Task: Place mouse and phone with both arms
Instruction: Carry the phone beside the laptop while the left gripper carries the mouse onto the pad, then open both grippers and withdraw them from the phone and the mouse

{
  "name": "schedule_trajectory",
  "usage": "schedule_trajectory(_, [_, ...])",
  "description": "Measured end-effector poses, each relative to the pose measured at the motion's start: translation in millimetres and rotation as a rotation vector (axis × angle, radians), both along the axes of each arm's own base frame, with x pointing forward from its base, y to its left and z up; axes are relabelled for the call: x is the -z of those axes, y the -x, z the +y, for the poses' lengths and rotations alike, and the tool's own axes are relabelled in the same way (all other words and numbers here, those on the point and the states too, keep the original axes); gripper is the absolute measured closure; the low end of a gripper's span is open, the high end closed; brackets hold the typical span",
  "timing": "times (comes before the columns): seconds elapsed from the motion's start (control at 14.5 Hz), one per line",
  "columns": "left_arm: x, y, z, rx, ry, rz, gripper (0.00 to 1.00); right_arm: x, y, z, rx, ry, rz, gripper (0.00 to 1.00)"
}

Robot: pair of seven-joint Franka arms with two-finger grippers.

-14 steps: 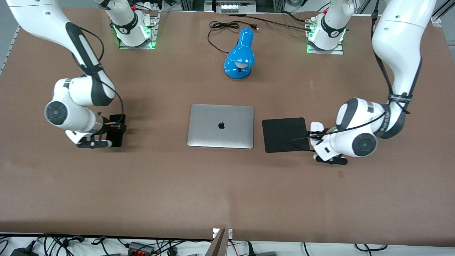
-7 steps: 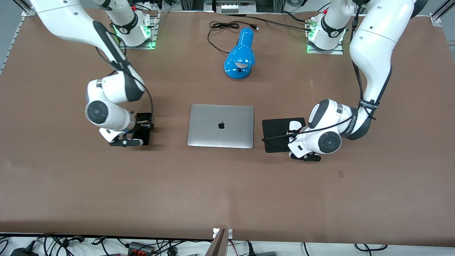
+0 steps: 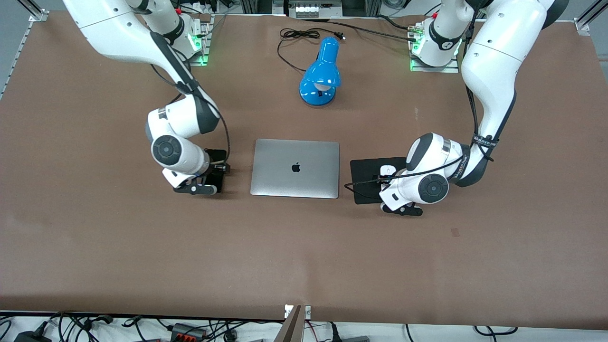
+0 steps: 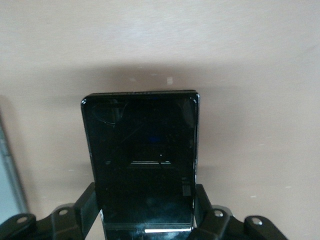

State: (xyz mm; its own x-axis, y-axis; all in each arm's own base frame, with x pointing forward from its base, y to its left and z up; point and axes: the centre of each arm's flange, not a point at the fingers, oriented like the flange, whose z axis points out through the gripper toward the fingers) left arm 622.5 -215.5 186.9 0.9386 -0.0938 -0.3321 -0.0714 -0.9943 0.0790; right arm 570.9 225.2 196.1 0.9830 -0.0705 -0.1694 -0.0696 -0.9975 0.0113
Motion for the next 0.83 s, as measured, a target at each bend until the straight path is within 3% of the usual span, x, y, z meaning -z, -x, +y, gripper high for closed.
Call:
schedule_trajectory(0.28, [-65.1,-25.2,52.9,-0.049,-0.05,0.021,0.0,11.6,5.7,25.4,0.008,-0.002,0.003,0.22])
schedule_trajectory(0.48, [-142.1,-41.6,106.0,-0.073,-0.137,-0.05,0.0,23.3,7.4,25.5,0.012,0.001,0.017,0.22])
schedule_trajectory(0.69, [-216.0,-37.6,144.5,-0.137,-0.148,-0.098,0.0,25.3,8.4,30.5,0.004,-0.002,0.013,0.22])
schedule_trajectory(0.83, [-277.5,-26.5,167.0,-0.208,-0.097,-0.099,0.0,25.0,9.7,34.9,-0.003,-0.003,0.011,0.22])
